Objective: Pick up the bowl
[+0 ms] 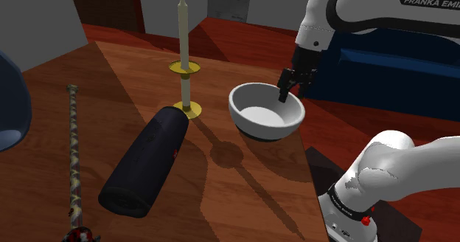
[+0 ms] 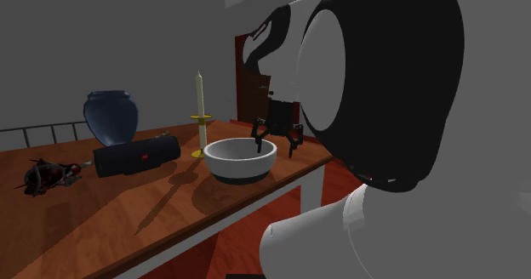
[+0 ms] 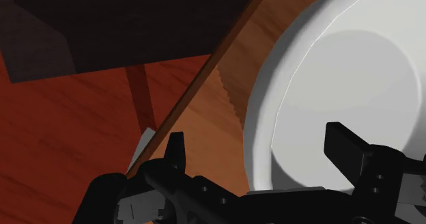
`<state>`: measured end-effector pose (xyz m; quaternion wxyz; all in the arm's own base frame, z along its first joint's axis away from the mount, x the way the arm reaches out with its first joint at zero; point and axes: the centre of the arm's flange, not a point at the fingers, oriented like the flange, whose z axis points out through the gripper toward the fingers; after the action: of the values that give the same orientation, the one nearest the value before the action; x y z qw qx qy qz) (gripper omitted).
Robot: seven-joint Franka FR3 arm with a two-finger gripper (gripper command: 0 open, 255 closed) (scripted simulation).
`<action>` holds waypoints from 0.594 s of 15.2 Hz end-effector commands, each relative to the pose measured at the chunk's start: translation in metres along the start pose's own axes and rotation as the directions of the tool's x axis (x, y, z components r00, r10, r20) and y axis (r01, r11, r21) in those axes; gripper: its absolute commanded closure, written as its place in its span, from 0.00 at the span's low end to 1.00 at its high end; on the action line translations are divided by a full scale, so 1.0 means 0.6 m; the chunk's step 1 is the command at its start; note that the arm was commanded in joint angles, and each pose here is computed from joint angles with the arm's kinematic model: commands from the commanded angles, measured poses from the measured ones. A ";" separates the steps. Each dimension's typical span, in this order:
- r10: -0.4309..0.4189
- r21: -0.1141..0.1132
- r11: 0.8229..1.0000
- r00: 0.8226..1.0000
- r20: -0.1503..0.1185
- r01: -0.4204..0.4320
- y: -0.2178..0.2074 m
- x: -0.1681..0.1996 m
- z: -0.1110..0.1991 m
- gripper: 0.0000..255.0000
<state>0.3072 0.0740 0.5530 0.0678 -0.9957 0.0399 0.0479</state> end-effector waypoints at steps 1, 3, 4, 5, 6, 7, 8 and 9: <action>0.000 0.000 1.000 1.000 -0.001 0.000 0.002 -0.001 0.010 0.00; 0.000 0.000 1.000 1.000 0.000 0.000 0.002 -0.001 0.010 1.00; 0.000 0.000 1.000 1.000 0.000 0.000 0.003 -0.001 0.009 1.00; 0.000 0.000 1.000 1.000 -0.001 0.000 0.003 -0.001 0.009 1.00; 0.000 0.000 1.000 1.000 -0.001 0.000 0.003 -0.001 0.009 1.00; 0.000 0.000 1.000 1.000 0.000 0.000 0.003 -0.001 0.009 1.00; 0.000 0.000 1.000 1.000 0.000 0.000 0.002 -0.001 0.009 1.00; 0.000 0.000 1.000 1.000 0.000 0.000 0.002 -0.002 0.009 1.00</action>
<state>0.3058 0.0746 0.5493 0.0697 -0.9958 0.0389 0.0453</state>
